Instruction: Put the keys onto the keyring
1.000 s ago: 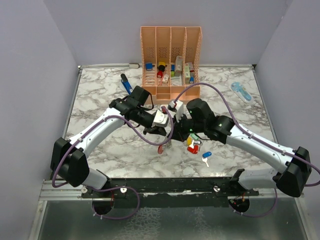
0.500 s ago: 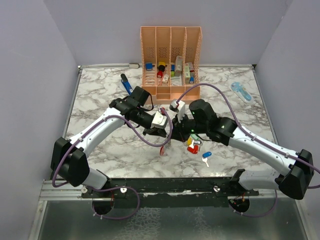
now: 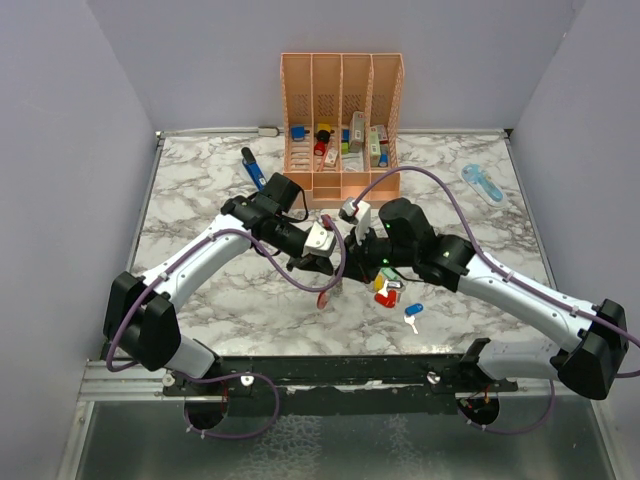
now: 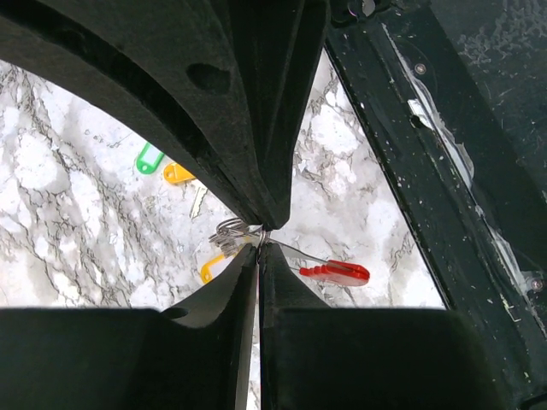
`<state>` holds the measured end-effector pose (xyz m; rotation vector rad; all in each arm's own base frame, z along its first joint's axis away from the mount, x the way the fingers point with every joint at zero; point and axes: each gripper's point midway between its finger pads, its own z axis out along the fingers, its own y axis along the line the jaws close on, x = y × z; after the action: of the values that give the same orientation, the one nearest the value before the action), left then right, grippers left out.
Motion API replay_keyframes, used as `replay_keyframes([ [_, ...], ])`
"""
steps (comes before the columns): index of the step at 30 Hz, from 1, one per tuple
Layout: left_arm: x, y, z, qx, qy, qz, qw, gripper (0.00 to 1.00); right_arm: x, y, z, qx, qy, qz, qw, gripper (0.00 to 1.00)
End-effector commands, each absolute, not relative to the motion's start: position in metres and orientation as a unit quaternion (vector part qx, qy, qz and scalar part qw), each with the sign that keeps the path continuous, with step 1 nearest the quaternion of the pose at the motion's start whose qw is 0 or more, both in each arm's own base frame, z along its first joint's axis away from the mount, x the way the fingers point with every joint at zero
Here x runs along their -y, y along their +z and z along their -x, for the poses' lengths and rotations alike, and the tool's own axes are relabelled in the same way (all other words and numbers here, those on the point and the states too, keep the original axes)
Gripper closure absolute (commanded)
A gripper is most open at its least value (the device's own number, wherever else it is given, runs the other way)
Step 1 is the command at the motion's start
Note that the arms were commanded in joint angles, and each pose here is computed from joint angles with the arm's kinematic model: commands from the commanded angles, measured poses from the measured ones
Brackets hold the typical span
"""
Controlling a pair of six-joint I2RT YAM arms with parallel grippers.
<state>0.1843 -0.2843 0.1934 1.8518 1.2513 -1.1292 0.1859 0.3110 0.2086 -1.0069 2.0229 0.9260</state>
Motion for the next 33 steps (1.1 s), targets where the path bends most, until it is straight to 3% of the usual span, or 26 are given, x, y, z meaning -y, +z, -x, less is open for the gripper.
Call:
replay_keyframes([
  [1,0.288,0.197,-0.180,-0.471,-0.444,-0.698,0.307,0.98,-0.320,0.236,-0.190,-0.741,0.383,0.391,0.390,0.99],
  [17,0.284,0.196,-0.197,-0.500,-0.397,-0.702,0.316,1.00,-0.305,0.224,-0.185,-0.764,0.365,0.376,0.377,0.97],
  [28,0.265,0.171,-0.219,-0.512,-0.299,-0.740,0.318,1.00,-0.255,0.249,-0.200,-0.791,0.295,0.278,0.457,0.63],
  [33,0.259,0.162,-0.231,-0.513,-0.262,-0.754,0.315,1.00,-0.229,0.225,-0.209,-0.835,0.238,0.212,0.448,0.53],
])
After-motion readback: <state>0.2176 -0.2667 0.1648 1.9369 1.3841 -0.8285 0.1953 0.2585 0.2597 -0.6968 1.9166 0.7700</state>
